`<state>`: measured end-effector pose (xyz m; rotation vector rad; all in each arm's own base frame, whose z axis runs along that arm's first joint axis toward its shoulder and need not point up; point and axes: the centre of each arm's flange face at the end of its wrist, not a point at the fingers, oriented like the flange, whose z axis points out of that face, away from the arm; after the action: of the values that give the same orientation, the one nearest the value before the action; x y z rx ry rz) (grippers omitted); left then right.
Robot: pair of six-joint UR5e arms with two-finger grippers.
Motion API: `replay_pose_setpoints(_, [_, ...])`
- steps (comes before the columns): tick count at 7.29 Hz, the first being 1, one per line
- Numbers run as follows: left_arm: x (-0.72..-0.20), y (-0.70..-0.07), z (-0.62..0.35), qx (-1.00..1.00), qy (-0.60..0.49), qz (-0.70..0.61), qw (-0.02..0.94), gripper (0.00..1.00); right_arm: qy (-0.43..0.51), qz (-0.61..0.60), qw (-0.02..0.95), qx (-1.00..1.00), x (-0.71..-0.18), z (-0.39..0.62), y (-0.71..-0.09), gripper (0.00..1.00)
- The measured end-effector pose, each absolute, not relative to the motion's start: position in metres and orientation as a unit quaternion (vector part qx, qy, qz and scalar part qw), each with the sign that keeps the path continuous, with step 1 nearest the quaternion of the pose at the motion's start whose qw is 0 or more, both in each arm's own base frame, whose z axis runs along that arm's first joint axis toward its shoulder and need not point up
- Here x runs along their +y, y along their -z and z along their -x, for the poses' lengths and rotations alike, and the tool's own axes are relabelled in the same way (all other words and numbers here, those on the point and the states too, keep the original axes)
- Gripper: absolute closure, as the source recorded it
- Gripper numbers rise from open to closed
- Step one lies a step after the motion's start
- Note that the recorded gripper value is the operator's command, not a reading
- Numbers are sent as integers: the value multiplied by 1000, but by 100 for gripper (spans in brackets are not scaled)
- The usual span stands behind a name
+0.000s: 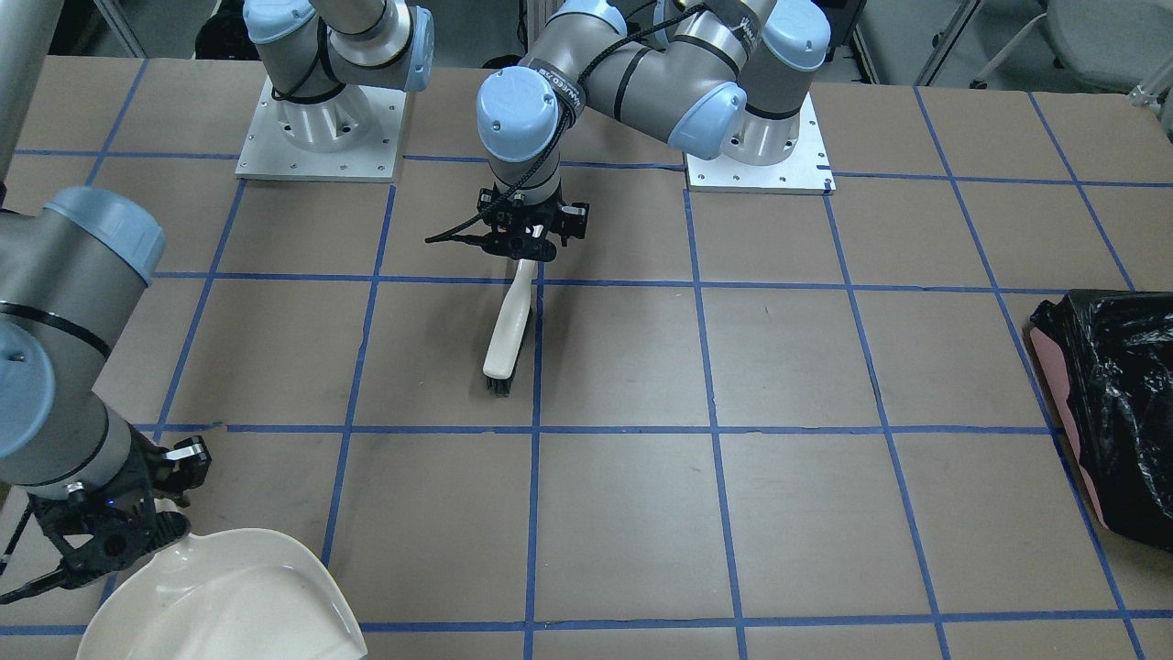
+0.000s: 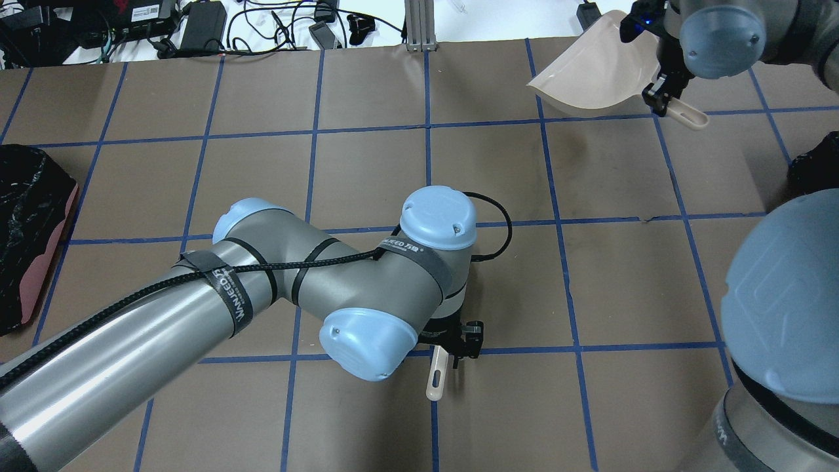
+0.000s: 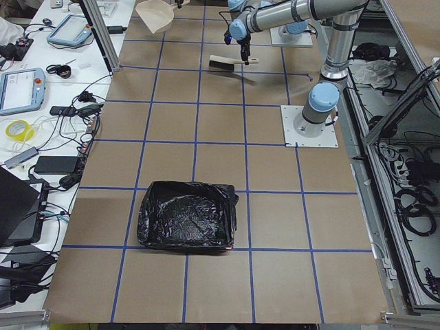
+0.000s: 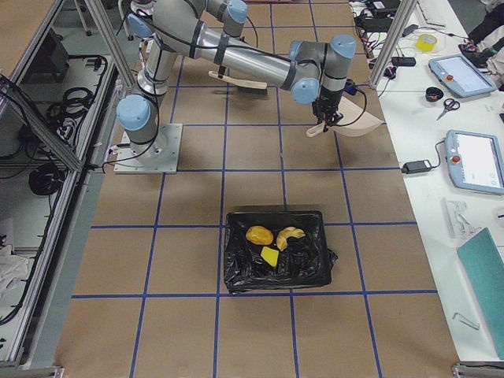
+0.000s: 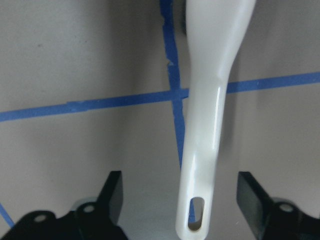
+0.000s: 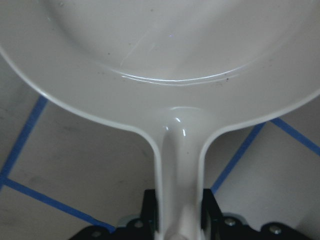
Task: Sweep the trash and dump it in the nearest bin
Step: 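Bring the empty dustpan back over the table with the right gripper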
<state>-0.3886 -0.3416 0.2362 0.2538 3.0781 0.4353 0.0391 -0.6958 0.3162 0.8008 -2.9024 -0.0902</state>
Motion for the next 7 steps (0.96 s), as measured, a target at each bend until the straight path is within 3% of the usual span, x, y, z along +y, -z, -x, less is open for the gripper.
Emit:
replay_pose_setpoints(4, [-344,-240,391,986,-136,-96,-12,100,40,-234,41,-971,-693,-77,-321,100])
replay_pose_setpoints(5, [-345,-243,390,986,-133,-95,-14,50,40,-233,40,-971,-693,-78,-321,100])
replay_pose_setpoints(6, [-345,-246,390,987,-131,-94,-16,8,41,-233,39,-971,-693,-78,-319,100])
replay_pose_setpoints(7, [-346,-247,390,987,-129,-94,-18,7,43,-233,39,-971,-694,-78,-316,100])
